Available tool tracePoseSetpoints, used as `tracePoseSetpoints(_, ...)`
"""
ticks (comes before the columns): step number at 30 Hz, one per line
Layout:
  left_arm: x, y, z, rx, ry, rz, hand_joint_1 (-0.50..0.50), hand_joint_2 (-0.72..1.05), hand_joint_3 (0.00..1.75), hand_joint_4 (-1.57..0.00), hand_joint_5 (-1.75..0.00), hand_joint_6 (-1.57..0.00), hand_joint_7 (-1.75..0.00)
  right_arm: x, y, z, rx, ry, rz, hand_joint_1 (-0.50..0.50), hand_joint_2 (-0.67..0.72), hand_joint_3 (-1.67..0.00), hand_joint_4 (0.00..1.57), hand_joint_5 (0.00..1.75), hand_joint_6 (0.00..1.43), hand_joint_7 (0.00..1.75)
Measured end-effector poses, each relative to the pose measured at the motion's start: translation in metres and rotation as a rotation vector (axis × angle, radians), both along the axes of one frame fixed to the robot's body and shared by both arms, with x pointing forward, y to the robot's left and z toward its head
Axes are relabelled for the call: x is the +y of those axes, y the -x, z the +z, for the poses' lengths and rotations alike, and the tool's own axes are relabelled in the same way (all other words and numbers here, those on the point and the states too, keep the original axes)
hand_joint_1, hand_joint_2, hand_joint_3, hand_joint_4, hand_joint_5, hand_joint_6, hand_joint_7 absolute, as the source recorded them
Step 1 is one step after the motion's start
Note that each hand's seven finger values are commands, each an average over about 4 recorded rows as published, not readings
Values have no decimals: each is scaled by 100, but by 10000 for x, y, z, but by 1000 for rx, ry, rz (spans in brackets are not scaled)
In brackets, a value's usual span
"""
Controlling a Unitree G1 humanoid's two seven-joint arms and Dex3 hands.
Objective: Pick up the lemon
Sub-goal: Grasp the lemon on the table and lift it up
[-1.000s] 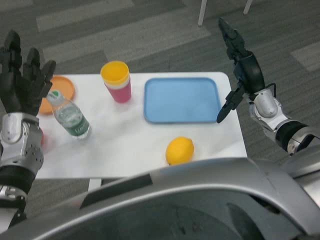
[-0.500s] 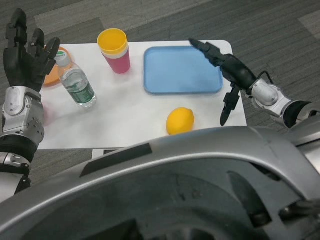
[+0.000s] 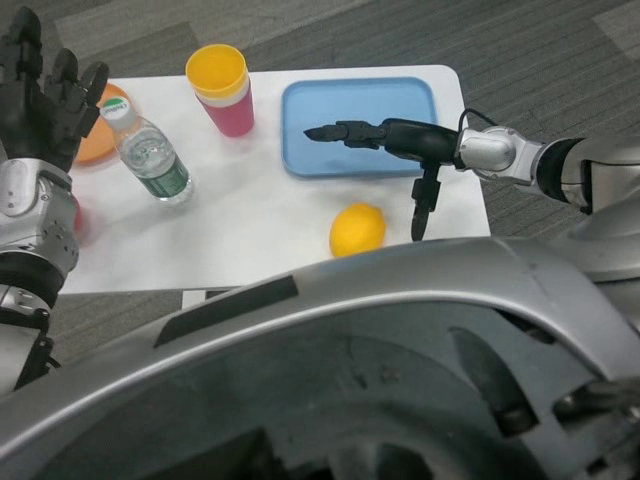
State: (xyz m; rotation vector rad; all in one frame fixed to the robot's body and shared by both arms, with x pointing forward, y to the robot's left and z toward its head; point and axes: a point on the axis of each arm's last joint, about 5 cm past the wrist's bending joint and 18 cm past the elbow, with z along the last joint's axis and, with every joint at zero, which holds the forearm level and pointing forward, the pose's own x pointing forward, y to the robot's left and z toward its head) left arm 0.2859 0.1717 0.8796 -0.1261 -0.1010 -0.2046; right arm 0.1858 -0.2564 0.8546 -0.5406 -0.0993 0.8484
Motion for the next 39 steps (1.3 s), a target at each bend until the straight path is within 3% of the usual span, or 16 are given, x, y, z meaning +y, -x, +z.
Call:
tracePoseSetpoints(8,-23,-33,27,2,8,-14,-46,105,9,0,-21,0,-14,102,-116,-43,32,109,138,-17,-37,0,0,0,0,0)
tracePoseSetpoints(14,-29,-34,52,-18,45,-31,-46,105,9,0,-21,0,-14,120,-116,-76,51,138,164,-17,-41,0,0,0,0,0)
tracePoseSetpoints(21,10,10,148,-110,118,-12,-46,105,4,0,-21,0,-14,119,-104,-92,67,161,186,-17,-41,0,0,0,0,0)
tracePoseSetpoints(33,115,84,383,-319,120,24,-46,105,9,0,-21,0,-14,126,-125,-91,70,181,203,-16,-51,-8,0,0,0,0)
tracePoseSetpoints(39,102,85,425,-344,127,17,-46,105,9,0,-21,0,-14,146,-114,-109,83,193,227,-17,-54,-18,0,0,0,0)
